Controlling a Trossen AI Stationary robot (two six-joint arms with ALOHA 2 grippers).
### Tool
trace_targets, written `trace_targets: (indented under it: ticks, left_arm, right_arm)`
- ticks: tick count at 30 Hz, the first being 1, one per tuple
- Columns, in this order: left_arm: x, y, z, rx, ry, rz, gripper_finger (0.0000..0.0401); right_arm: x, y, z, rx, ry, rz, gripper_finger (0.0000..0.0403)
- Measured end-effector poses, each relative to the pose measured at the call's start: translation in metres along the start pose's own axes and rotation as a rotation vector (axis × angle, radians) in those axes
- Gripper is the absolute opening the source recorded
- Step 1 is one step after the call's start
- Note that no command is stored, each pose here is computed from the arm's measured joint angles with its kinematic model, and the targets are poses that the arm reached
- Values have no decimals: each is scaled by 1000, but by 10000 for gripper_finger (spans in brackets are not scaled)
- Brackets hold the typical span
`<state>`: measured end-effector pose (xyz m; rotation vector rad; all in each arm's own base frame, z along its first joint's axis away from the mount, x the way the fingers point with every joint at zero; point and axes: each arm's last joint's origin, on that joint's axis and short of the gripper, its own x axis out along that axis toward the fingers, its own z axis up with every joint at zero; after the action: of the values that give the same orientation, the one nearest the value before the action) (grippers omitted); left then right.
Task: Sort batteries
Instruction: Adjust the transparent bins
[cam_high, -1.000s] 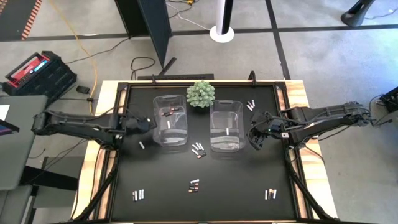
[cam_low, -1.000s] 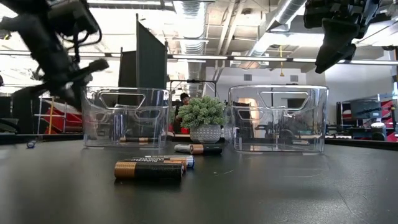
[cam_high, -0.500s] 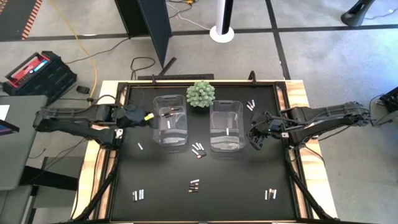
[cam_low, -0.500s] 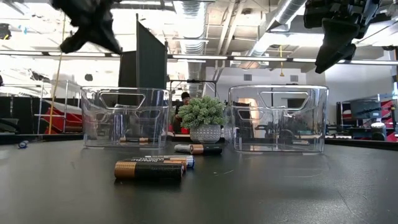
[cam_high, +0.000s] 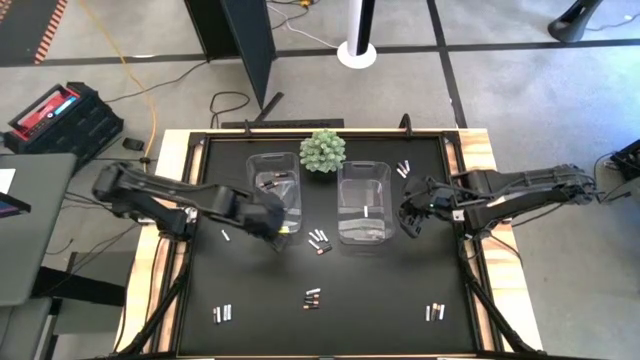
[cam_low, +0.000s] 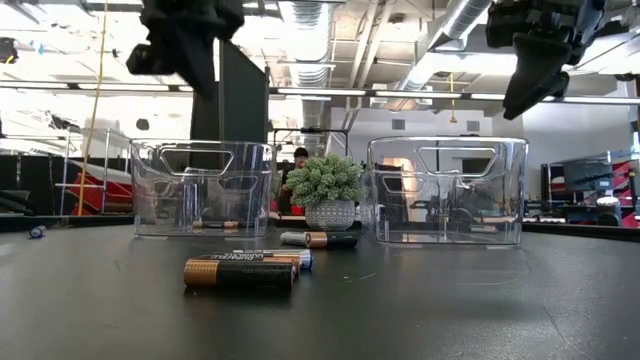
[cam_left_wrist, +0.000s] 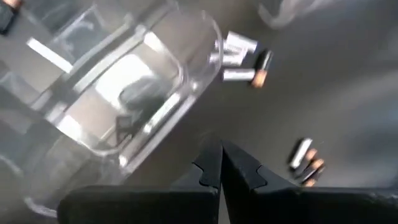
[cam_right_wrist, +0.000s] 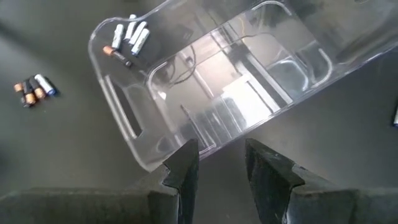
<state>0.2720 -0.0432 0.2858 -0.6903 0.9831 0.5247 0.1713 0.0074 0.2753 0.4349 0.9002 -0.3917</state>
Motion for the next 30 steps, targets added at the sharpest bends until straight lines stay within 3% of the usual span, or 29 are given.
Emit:
trace_targets:
  ticks: [5, 11, 23, 30]
  left_arm:
    - [33, -7, -1, 28, 114, 52, 0]
    - [58, 2, 11, 23, 147, 139, 0]
    - [61, 56, 60, 48, 130, 253, 0]
    - [55, 65, 65, 27, 134, 251, 0]
  right_arm:
    - [0, -2, 1, -20, -2, -8, 147]
    - [0, -2, 1, -25, -1, -8, 147]
    - [0, -2, 1, -25, -1, -8, 147]
    - [0, -2, 1, -25, -1, -8, 147]
